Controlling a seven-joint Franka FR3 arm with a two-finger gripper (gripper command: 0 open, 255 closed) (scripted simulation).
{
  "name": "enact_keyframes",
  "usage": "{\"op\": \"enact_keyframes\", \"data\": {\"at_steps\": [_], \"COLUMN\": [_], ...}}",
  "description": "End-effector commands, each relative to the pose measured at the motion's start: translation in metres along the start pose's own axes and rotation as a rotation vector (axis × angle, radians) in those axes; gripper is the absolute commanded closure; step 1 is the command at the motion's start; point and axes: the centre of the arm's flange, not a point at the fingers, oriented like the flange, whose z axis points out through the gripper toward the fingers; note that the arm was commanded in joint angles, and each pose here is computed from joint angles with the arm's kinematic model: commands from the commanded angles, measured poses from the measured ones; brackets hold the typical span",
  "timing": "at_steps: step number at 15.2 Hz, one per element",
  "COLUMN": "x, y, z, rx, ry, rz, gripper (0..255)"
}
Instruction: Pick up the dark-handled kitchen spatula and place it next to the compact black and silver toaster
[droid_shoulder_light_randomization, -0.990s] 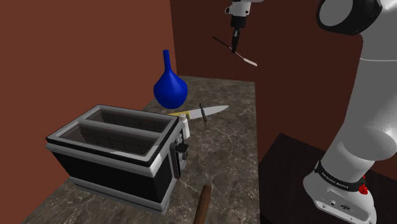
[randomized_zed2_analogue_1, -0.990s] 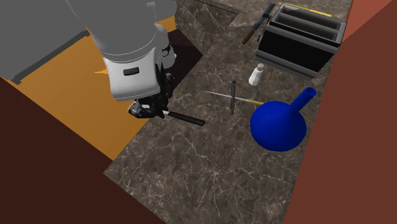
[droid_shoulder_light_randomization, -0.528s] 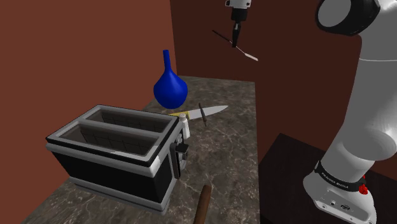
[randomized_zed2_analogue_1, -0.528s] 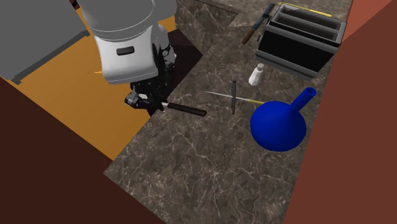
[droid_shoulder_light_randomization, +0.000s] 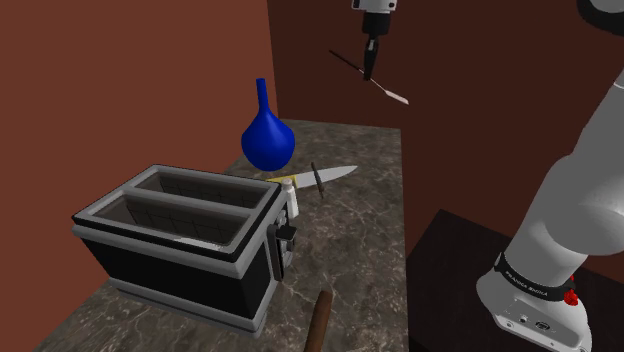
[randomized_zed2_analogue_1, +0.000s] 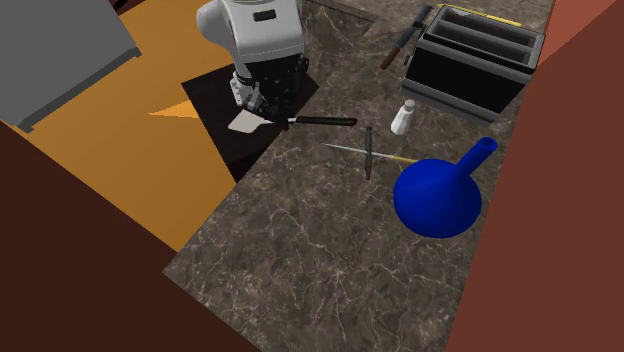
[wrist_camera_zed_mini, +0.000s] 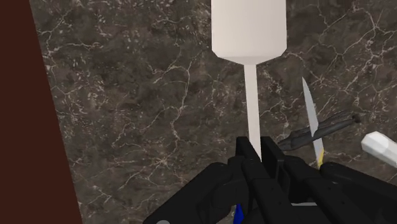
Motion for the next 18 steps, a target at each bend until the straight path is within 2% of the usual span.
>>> {"op": "enact_keyframes", "data": {"at_steps": [1,18], "x": [0.0,-0.011], "y": [-0.03,-0.254], "z": [-0.001,-0.001], "rx": [-0.001,-0.001], "ry": [-0.001,-0.001], "rz": [0.0,0.0], "gripper": [255,255]}}
